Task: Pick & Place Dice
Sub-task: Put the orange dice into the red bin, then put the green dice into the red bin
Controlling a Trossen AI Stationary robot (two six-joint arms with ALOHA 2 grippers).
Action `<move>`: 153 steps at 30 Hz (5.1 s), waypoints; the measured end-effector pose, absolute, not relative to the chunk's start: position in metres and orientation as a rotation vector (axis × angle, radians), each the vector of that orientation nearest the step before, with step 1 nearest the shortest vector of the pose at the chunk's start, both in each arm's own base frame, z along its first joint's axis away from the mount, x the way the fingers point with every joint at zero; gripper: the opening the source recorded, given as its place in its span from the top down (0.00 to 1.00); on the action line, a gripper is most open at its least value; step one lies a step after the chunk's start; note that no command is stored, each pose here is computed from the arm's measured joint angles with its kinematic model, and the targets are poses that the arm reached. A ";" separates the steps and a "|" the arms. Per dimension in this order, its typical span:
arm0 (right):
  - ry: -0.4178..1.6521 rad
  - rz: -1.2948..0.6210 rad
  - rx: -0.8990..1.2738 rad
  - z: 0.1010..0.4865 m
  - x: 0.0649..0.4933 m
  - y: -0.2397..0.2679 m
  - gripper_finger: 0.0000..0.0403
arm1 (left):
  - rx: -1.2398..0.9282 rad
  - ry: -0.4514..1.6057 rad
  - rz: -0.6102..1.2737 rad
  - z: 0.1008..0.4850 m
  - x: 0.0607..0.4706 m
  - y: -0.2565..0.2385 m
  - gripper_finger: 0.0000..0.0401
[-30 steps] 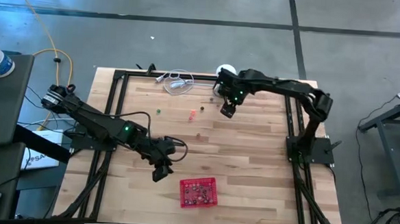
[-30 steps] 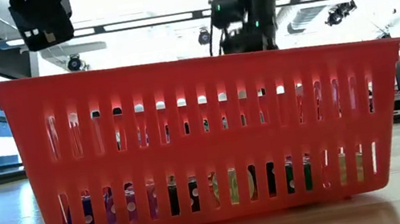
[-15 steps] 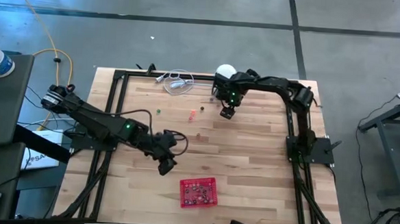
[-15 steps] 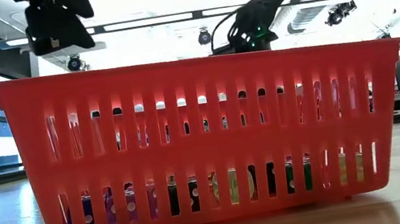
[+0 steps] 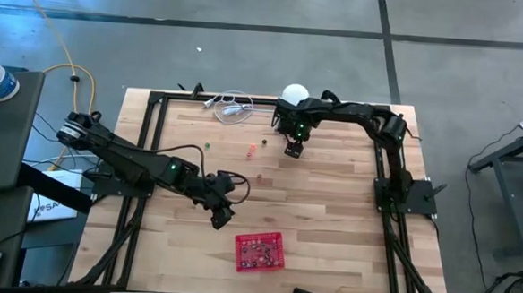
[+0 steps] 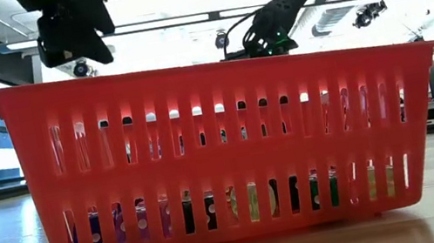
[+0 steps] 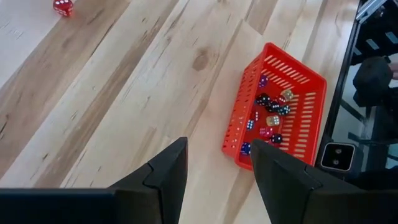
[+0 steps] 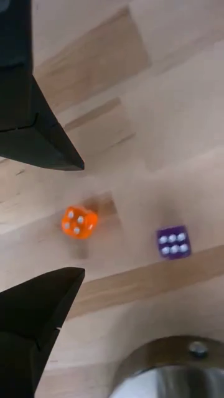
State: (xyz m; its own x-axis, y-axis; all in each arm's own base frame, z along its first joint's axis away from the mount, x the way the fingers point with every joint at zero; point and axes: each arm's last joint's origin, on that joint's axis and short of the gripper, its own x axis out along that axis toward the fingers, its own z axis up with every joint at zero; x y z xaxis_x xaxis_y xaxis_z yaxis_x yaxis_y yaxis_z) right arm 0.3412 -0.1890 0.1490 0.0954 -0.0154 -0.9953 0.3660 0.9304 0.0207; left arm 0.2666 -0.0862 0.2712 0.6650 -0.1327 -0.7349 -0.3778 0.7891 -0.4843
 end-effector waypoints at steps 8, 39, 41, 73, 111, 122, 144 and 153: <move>1.431 -0.273 0.298 0.144 0.346 -0.188 0.36 | -0.662 0.843 0.152 0.272 0.267 -0.085 0.58; 1.501 -0.421 0.153 0.190 0.345 -0.130 0.94 | -0.620 0.860 0.063 0.272 0.261 -0.105 0.58; 1.436 -0.442 0.145 0.215 0.345 -0.106 0.94 | -0.599 0.875 0.025 0.272 0.260 -0.107 0.58; 0.842 -0.101 0.779 0.235 0.362 0.212 0.67 | -0.326 0.961 -0.161 0.233 0.217 -0.216 0.58; 0.838 0.033 0.833 0.263 0.395 0.115 0.36 | -0.386 0.941 0.039 0.230 0.223 -0.202 0.58; 0.675 -0.307 0.483 0.347 0.312 0.081 0.36 | -0.502 0.927 0.276 0.249 0.239 -0.137 0.58; 0.909 -0.692 0.228 0.347 0.242 0.065 0.36 | -0.929 1.025 1.029 0.249 0.228 0.062 0.58; 0.869 -0.692 0.214 0.348 0.240 0.074 0.36 | -1.008 1.056 1.104 0.243 0.205 0.124 0.58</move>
